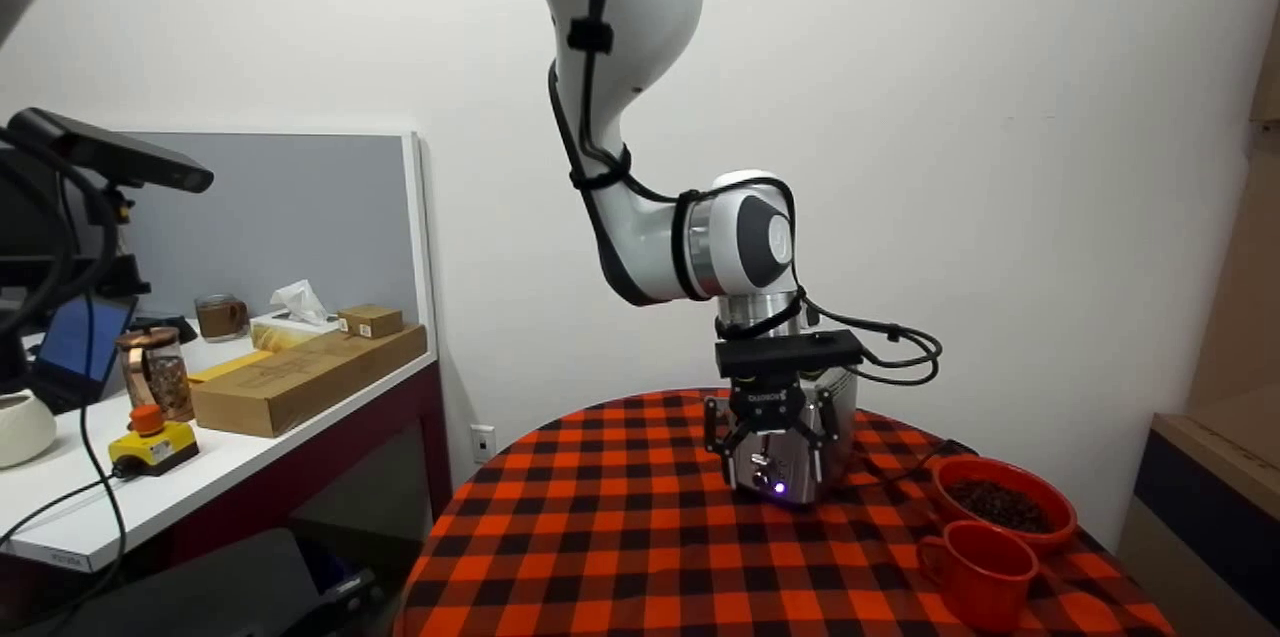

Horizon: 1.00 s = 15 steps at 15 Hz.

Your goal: Turn off the toaster

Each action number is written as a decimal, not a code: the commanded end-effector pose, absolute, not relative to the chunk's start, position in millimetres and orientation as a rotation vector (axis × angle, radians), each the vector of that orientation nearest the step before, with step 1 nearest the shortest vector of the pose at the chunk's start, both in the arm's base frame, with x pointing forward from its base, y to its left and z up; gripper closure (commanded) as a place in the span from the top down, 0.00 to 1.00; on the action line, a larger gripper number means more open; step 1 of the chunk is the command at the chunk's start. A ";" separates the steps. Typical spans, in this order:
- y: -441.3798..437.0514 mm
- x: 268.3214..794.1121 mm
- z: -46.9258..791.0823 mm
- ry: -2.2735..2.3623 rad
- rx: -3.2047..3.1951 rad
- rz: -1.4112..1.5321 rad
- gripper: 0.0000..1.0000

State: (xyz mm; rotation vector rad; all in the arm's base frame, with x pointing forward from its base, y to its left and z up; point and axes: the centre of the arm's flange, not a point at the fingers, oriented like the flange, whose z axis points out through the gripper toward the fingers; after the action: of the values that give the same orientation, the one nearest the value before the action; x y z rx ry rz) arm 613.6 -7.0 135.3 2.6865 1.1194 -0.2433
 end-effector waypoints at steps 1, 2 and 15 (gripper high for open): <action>0.3 657.3 100.4 1.005 2.668 -0.166 1.00; 1.4 663.6 92.0 0.972 2.675 -0.148 1.00; -13.5 684.8 32.8 0.813 2.709 0.201 1.00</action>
State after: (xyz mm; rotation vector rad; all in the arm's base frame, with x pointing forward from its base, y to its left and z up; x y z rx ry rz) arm 681.9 -15.0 39.7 2.7147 0.8152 0.0854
